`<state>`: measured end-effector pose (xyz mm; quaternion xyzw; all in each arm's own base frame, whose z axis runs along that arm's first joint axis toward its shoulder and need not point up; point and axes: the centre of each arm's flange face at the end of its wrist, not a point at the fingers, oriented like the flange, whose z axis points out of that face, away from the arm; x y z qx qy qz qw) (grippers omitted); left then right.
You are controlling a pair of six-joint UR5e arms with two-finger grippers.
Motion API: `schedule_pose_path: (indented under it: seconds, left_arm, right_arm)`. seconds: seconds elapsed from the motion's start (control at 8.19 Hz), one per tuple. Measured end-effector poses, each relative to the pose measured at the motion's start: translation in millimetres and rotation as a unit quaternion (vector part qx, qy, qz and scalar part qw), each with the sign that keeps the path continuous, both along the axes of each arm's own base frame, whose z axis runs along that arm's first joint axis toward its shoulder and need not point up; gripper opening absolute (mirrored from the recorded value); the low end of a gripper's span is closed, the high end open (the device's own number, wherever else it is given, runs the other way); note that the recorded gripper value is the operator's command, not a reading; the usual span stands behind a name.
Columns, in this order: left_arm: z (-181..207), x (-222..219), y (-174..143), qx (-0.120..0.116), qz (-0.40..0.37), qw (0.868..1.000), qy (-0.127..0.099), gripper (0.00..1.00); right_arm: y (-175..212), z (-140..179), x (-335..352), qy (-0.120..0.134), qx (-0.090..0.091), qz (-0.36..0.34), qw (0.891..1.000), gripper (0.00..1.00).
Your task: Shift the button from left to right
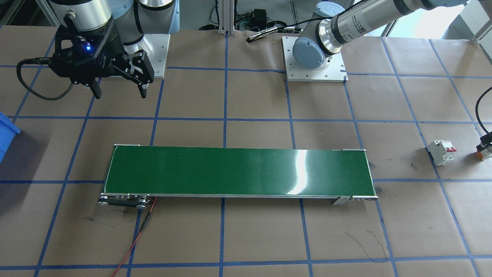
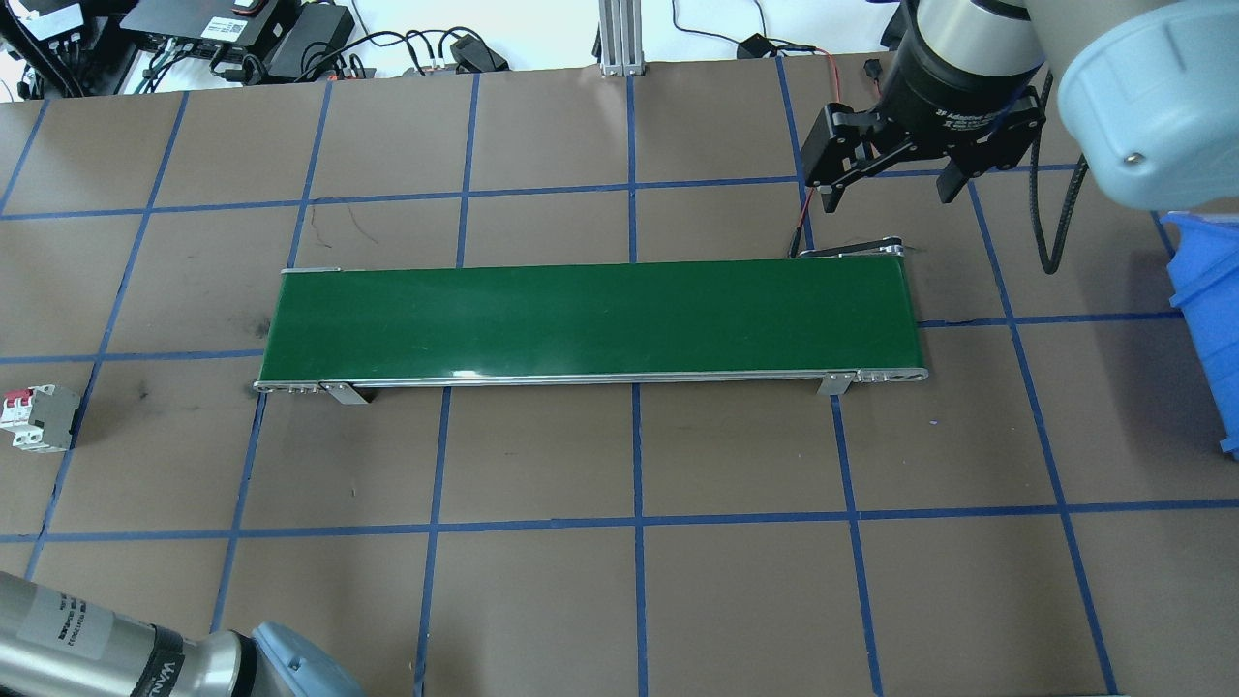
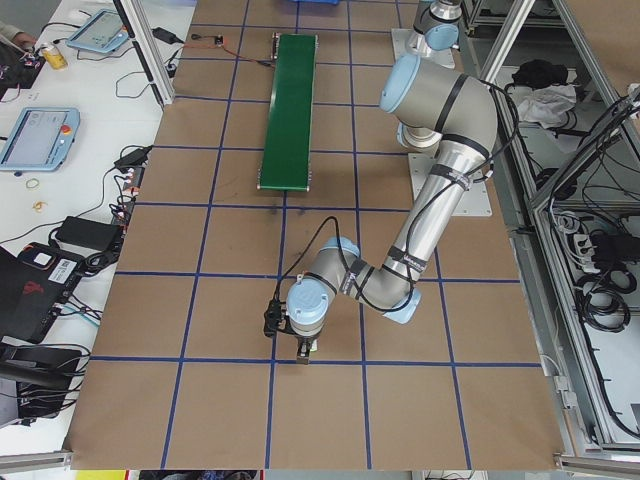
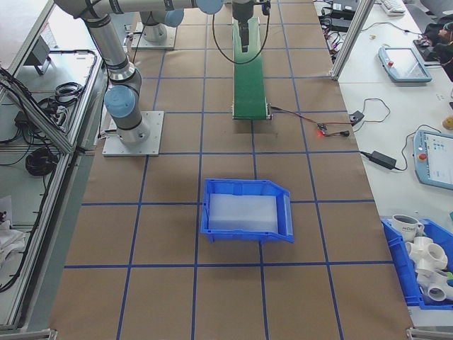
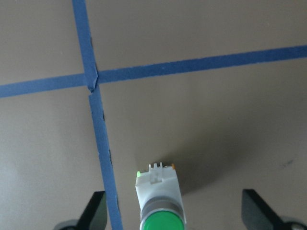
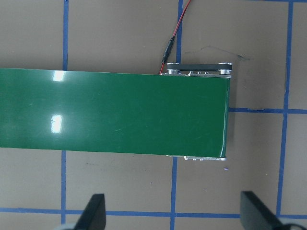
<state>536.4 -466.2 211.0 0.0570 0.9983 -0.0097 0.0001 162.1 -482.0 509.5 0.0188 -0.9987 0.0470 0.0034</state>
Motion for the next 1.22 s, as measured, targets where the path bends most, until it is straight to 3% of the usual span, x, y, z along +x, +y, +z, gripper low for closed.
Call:
schedule_pose_path:
  seconds: [0.24,0.37,0.49,0.61,0.73,0.98,1.1,1.22]
  left_arm:
    - [-9.2,3.4,-1.8,-0.003,0.000,1.000,-0.006,1.00]
    - [-10.6,3.9,-2.0,-0.003,0.000,1.000,-0.007,0.91]
    - [-11.8,3.9,-2.0,-0.003,0.001,1.000,-0.006,0.74]
    - [-12.9,3.5,-1.8,-0.002,0.001,1.000,-0.005,0.46]
    - [-13.0,3.6,-1.7,-0.001,0.000,1.000,-0.005,0.28]
    - [-12.8,4.6,0.3,0.009,-0.002,1.000,-0.009,0.14]
    - [-12.8,5.1,1.5,0.015,-0.002,1.000,-0.012,0.01]
    - [-12.9,5.4,2.2,0.018,-0.003,1.000,-0.013,0.00]
  right_arm:
    - [0.0,0.2,0.2,0.000,0.000,0.000,1.000,1.00]
    - [0.0,0.2,0.2,0.000,0.000,0.000,1.000,1.00]
    - [0.0,0.1,0.2,0.000,0.000,0.000,1.000,1.00]
    - [0.0,0.1,0.2,0.000,0.000,0.000,1.000,1.00]
    - [0.0,0.0,0.2,0.000,0.000,0.000,1.000,1.00]
    - [0.0,0.0,0.2,0.000,0.000,0.000,1.000,1.00]
    - [0.0,0.0,0.2,0.000,0.000,0.000,1.000,1.00]
    - [0.0,0.0,0.2,0.000,0.000,0.000,1.000,1.00]
